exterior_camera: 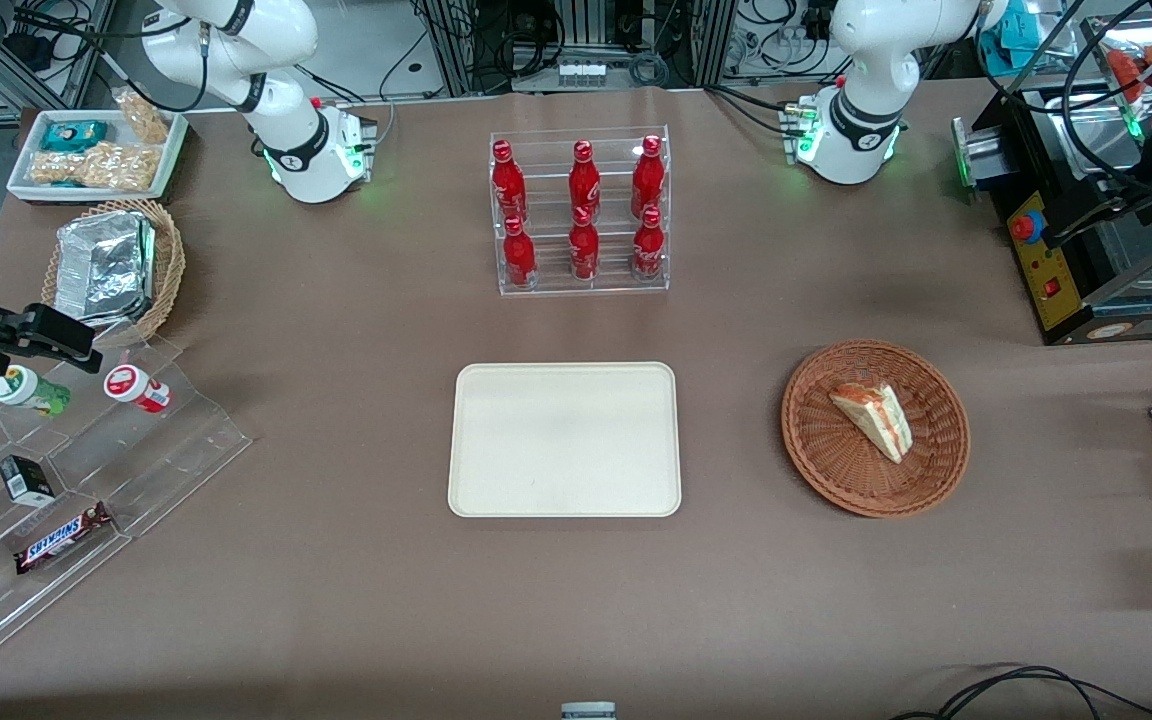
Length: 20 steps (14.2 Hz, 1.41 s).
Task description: Place sandwich from basket to tray
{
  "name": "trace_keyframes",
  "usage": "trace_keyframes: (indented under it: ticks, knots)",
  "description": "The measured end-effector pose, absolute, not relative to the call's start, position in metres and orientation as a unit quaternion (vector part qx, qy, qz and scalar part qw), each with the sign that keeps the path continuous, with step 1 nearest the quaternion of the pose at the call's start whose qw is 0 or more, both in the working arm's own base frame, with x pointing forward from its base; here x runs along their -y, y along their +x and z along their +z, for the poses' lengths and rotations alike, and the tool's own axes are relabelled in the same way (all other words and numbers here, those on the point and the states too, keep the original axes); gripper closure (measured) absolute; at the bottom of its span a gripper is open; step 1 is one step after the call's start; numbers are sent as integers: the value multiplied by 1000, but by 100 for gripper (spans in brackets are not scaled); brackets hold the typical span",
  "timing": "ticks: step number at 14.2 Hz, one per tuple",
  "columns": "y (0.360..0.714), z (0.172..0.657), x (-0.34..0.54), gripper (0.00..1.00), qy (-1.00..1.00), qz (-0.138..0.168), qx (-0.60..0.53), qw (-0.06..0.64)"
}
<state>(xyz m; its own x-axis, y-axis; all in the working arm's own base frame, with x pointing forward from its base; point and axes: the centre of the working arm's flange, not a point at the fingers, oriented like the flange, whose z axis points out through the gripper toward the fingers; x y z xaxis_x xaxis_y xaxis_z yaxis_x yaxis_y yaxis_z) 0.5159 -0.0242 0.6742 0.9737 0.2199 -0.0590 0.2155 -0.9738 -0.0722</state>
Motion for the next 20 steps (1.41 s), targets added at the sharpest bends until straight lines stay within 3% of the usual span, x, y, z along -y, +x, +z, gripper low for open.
trace_keyframes:
  ticks: [7, 17, 20]
  knots:
    - [515, 670, 23, 0, -993, 41, 110, 34]
    - [537, 570, -30, 0, -974, 167, 148, 38]
    - [543, 538, -40, 0, -973, 165, 157, 36]
